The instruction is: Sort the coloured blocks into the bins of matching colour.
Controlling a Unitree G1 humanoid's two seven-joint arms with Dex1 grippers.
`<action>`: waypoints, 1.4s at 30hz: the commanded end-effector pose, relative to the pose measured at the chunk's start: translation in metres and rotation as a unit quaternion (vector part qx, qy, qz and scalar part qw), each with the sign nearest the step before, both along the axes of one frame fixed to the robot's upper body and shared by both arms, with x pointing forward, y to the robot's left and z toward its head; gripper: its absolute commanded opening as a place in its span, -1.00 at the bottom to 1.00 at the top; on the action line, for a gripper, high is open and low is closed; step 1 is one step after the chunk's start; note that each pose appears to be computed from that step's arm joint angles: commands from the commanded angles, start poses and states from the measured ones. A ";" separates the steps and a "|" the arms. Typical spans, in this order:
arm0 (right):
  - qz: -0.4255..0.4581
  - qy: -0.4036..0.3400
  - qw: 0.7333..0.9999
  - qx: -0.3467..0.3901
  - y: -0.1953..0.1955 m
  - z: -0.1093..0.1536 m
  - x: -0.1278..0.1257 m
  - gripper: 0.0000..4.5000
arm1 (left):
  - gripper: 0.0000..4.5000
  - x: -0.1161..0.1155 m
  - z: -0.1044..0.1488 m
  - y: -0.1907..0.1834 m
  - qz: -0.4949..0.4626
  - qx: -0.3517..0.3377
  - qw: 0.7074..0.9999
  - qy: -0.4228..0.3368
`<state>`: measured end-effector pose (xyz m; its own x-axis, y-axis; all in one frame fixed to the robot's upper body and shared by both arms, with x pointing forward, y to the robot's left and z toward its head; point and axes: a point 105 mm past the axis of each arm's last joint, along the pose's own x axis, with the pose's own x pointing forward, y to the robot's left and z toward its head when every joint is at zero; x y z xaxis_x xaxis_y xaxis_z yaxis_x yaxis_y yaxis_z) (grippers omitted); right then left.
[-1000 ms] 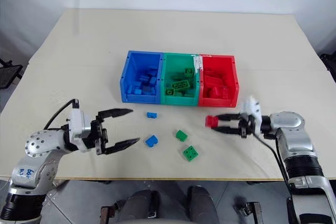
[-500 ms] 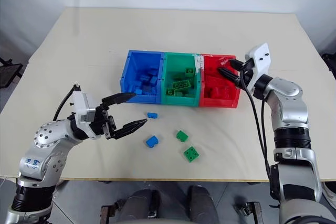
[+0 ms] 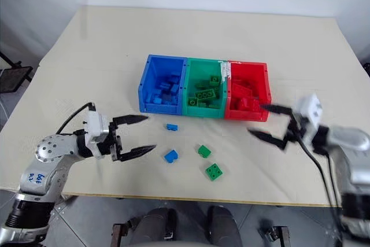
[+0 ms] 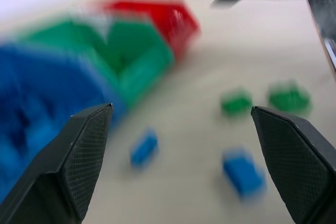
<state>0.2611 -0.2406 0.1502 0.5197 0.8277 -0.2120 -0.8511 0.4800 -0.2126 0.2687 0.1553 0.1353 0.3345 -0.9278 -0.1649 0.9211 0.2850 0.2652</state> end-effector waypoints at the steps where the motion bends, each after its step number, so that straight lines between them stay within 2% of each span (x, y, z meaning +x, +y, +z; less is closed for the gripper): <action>1: -0.010 -0.032 0.999 -0.036 -0.028 0.009 -0.029 0.99 | 1.00 -0.004 -0.008 0.006 -0.044 0.031 0.999 0.000; 5: -0.046 -0.029 0.997 -0.063 -0.054 0.000 -0.049 0.99 | 1.00 -0.002 -0.004 -0.005 -0.084 0.023 0.996 -0.014; 10: -0.046 -0.010 0.995 -0.088 -0.063 -0.016 -0.062 0.99 | 1.00 -0.004 0.001 -0.024 -0.135 0.012 0.990 -0.033; 16: 0.042 0.015 0.997 -0.066 -0.006 -0.024 -0.047 0.99 | 1.00 -0.008 0.000 -0.019 -0.125 0.009 0.992 -0.019; 20: 0.137 0.040 0.989 -0.043 0.053 -0.028 -0.038 0.99 | 1.00 -0.006 -0.004 0.002 -0.066 0.004 0.998 -0.013; 25: 0.213 0.049 0.974 -0.051 0.095 -0.040 -0.034 0.99 | 1.00 -0.015 -0.012 0.025 -0.009 0.013 1.000 0.002; 32: 0.270 0.060 0.959 -0.067 0.126 -0.060 -0.029 0.99 | 1.00 -0.030 -0.017 0.037 0.021 0.018 1.000 0.014; 37: 0.279 0.072 0.954 -0.082 0.128 -0.072 -0.025 0.99 | 1.00 -0.036 -0.013 0.029 0.014 0.017 1.000 0.012; 40: 0.283 0.073 0.951 -0.098 0.121 -0.077 -0.024 0.73 | 1.00 -0.036 -0.009 0.023 0.006 0.017 1.000 0.008; 42: 0.282 0.069 0.951 -0.104 0.116 -0.078 -0.021 0.44 | 1.00 -0.036 -0.006 0.020 0.000 0.017 1.000 0.005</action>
